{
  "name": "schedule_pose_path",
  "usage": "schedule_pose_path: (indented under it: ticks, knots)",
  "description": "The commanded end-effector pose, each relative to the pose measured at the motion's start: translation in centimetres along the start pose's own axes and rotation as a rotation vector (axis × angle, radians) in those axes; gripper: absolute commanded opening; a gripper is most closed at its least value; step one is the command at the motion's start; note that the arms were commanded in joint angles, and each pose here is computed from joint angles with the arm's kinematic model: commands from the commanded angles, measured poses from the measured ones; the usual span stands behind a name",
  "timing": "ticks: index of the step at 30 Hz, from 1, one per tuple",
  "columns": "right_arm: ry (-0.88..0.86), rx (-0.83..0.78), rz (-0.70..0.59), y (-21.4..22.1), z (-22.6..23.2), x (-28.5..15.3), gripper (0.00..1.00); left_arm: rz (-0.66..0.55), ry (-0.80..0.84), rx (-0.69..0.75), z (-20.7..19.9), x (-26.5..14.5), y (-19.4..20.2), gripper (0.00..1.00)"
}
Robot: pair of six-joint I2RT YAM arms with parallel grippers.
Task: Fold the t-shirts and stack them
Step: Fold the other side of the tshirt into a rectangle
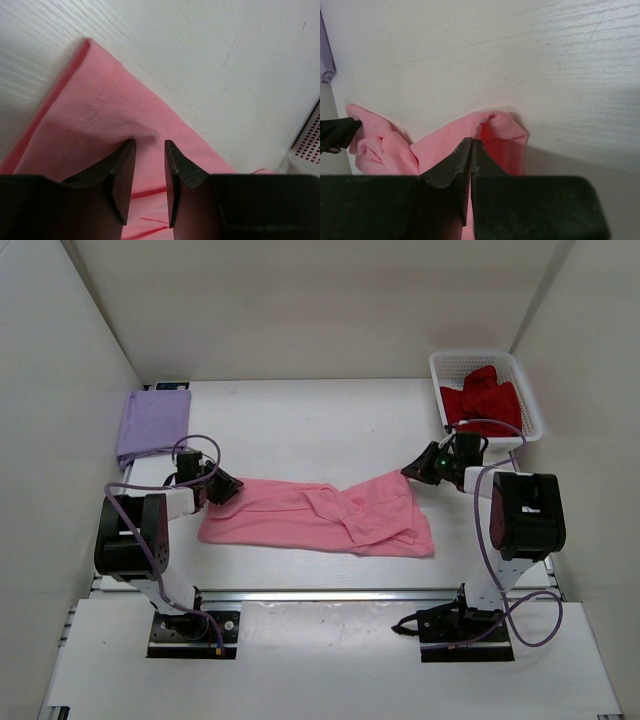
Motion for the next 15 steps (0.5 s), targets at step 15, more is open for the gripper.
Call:
schedule_pose_path:
  ticks: [15]
  knots:
    - [0.053,0.035,-0.184,-4.8,-2.0,-2.9,0.00,-0.062,-0.009,-0.098,1.5,-0.7,-2.9,0.40]
Point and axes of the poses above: each gripper's point midway between its finger pads, its own x axis out along the fingers, its own z axis along the line the jaws close on, y = z × x, the point moved 3 cm from there along -x, back along the fingers, and after that the axes turned 3 degrees about -x, right-handed, at the moved point
